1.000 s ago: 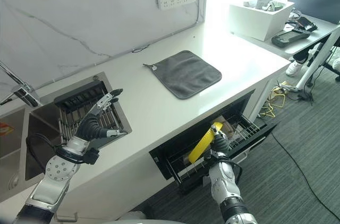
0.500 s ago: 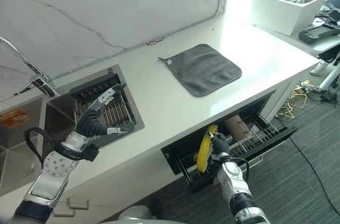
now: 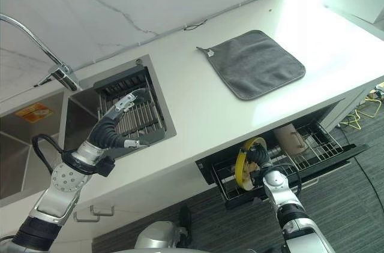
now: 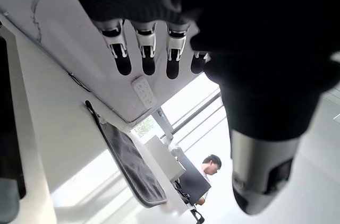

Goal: Place the dishes in the dishwasher.

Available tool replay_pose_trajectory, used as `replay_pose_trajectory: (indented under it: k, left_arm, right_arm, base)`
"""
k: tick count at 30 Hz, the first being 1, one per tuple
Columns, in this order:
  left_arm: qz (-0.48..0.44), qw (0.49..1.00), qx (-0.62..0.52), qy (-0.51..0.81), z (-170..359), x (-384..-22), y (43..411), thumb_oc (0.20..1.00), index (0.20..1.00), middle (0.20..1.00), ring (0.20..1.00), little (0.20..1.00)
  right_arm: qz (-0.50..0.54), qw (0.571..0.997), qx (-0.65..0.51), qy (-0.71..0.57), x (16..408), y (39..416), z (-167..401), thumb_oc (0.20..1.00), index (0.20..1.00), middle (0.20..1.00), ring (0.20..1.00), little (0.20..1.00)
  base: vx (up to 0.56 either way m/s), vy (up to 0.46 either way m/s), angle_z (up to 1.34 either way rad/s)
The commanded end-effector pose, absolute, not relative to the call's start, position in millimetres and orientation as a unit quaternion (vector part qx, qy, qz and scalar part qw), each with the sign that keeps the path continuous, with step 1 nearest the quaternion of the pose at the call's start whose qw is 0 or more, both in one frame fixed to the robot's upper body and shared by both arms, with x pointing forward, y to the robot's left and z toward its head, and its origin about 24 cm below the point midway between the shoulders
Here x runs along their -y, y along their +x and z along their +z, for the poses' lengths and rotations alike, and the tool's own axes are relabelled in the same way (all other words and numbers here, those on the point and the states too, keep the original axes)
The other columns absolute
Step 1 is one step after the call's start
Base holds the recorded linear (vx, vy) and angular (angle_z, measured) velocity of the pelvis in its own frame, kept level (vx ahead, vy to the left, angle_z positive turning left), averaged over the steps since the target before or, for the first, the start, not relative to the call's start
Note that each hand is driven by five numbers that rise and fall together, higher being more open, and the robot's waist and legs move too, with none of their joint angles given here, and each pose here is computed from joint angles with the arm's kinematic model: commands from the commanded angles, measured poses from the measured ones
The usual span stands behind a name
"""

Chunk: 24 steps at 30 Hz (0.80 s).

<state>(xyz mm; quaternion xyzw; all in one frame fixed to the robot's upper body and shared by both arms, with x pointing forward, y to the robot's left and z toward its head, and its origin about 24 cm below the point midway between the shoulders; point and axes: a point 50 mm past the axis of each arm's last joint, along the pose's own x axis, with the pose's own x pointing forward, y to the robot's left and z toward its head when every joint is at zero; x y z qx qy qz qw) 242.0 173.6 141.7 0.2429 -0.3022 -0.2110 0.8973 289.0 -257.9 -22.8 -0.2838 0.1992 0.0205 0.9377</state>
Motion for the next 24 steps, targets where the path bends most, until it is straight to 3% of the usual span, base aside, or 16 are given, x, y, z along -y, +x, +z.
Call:
replay_pose_trajectory:
  k: [1, 7, 13, 21, 24]
  left_arm:
    - [-0.218, 0.874, 0.383, 0.207, 169.8, -167.2, 237.6, 1.000, 1.000, 1.000, 1.000, 1.000]
    - [-0.226, 0.860, 0.399, 0.225, 178.9, -170.8, 238.4, 1.000, 1.000, 1.000, 1.000, 1.000]
    - [-0.239, 0.839, 0.423, 0.246, 189.2, -168.8, 240.4, 1.000, 1.000, 1.000, 1.000, 1.000]
    - [-0.242, 0.817, 0.455, 0.261, 208.2, -169.7, 242.7, 1.000, 1.000, 1.000, 1.000, 1.000]
    - [-0.242, 0.809, 0.467, 0.261, 214.8, -170.2, 243.3, 1.000, 1.000, 1.000, 1.000, 1.000]
  right_arm:
    - [0.050, 0.922, -0.058, -0.379, 233.1, 339.2, 40.9, 0.200, 0.200, 0.200, 0.200, 0.200]
    - [0.098, 0.853, -0.065, -0.508, 238.5, 347.3, 51.4, 0.200, 0.200, 0.200, 0.200, 0.200]
    - [0.186, 0.751, -0.071, -0.630, 238.0, 352.7, 57.5, 0.200, 0.200, 0.200, 0.200, 0.200]
    - [0.204, 0.705, -0.082, -0.675, 241.9, 364.6, 73.7, 0.200, 0.200, 0.200, 0.200, 0.200]
    - [0.229, 0.654, -0.084, -0.716, 238.9, 366.6, 73.1, 0.200, 0.200, 0.200, 0.200, 0.200]
  base:
    - [-0.06, -0.065, 0.09]
    - [-0.08, -0.096, 0.06]
    - [-0.08, -0.093, 0.03]
    - [-0.07, -0.059, 0.08]
    - [-0.06, -0.023, 0.00]
